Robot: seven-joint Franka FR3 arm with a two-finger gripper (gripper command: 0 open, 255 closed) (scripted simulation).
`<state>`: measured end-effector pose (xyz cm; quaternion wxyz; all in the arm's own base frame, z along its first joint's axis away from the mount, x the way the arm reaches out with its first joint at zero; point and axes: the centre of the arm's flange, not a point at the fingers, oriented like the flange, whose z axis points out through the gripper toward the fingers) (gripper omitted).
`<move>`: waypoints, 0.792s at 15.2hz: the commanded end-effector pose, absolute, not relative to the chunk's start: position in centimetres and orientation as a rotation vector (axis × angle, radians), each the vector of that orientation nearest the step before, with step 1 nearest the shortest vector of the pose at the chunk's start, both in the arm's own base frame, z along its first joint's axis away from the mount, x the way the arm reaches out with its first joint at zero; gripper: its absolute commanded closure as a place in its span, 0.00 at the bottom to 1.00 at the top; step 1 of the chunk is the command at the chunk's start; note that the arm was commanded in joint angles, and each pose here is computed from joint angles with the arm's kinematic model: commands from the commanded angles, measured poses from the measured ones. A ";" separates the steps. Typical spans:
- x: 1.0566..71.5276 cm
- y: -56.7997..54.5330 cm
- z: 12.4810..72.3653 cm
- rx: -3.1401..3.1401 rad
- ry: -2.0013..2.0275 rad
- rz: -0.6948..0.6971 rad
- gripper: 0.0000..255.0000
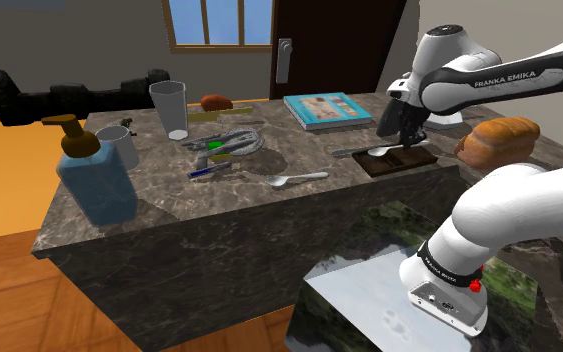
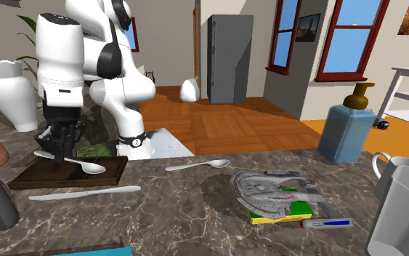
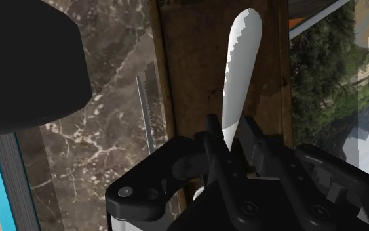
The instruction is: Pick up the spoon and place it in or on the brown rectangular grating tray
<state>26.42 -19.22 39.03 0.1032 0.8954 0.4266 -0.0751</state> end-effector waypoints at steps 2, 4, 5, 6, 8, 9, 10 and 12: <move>26.4 -19.2 38.5 2.642 1.259 -0.221 1.00; 26.4 -19.2 38.5 2.642 1.259 -0.221 1.00; 26.4 -19.2 38.5 2.642 1.259 -0.221 1.00; 26.4 -19.2 38.5 2.642 1.259 -0.221 1.00; 26.4 -19.2 38.5 2.642 1.259 -0.221 1.00; 26.4 -19.2 38.5 2.642 1.259 -0.221 0.00; 26.4 -19.2 38.5 2.642 1.259 -0.221 0.00; 26.4 -19.2 38.5 2.642 1.259 -0.221 0.00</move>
